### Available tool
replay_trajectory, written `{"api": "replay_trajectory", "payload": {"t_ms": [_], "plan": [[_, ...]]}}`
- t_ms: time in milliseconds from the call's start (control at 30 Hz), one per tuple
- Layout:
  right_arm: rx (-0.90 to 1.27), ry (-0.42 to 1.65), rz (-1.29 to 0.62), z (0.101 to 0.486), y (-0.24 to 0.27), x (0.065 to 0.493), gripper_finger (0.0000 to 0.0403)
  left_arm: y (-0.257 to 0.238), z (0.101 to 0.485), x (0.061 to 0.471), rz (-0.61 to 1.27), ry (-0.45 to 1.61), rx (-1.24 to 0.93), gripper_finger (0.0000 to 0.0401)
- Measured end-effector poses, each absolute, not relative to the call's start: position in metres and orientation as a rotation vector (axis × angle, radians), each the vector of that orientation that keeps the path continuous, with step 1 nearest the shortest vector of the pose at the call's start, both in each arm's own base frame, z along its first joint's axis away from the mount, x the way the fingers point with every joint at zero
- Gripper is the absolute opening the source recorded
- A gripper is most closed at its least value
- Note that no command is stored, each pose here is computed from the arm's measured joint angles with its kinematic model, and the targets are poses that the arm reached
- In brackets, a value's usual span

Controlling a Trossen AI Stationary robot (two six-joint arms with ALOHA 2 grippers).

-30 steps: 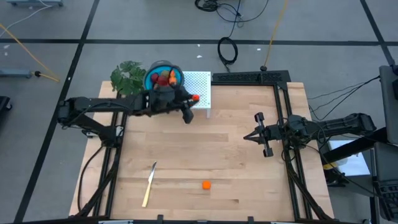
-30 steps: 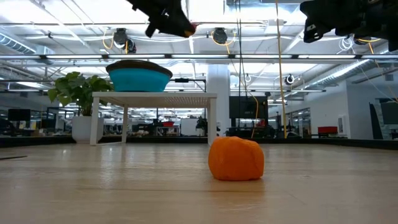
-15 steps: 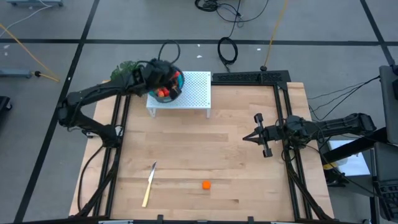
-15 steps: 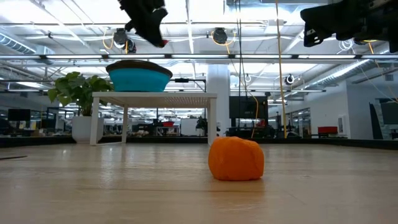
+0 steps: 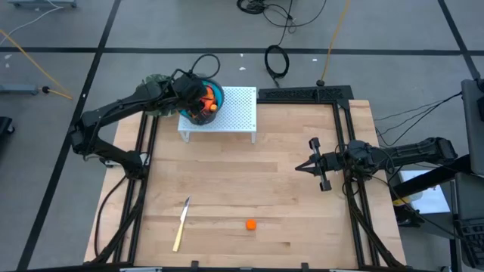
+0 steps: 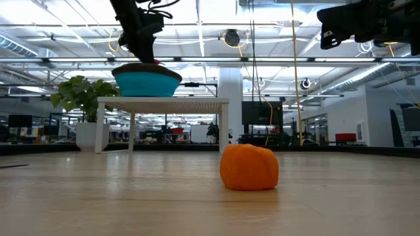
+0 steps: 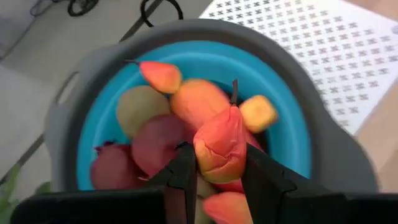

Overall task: Pick & Place Fruit
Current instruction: Put the peach into the blue strainer bowl on the shelf, then put the tangerine into the blue strainer bowl on the shelf

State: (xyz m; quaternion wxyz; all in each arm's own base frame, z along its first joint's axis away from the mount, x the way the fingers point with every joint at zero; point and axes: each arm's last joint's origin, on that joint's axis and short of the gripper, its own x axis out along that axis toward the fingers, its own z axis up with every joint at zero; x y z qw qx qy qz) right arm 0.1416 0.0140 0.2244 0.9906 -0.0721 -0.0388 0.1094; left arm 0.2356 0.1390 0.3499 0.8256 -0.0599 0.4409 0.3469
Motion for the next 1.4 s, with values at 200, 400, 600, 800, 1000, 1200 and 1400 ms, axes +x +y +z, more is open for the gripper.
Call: {"api": "replay_trajectory", "payload": {"t_ms": [200,400,600,800,1000,1200,1400], "plan": [[-0.145,-0.078,0.22,0.224,0.014,0.142,0.0,0.139,0.347,0.239,0.725,0.938,-0.175,0.0095],[-0.145,-0.078,0.219,0.224,0.014,0.142,0.0,0.142,0.336,0.247,0.722,0.969,-0.218,0.0095],[-0.142,-0.078,0.22,0.224,0.014,0.142,0.0,0.143,0.332,0.25,0.713,0.977,-0.233,0.0095],[-0.143,-0.078,0.219,0.224,0.014,0.142,0.0,0.143,0.333,0.252,0.683,0.963,-0.251,0.0095],[-0.144,-0.078,0.22,0.224,0.014,0.142,0.0,0.143,0.332,0.252,0.684,0.963,-0.257,0.0114],[-0.144,-0.078,0.22,0.224,0.014,0.142,0.0,0.143,0.332,0.252,0.686,0.963,-0.253,0.0161],[-0.144,-0.078,0.22,0.224,0.014,0.142,0.0,0.141,0.347,0.25,0.678,0.918,-0.253,0.0189]]}}
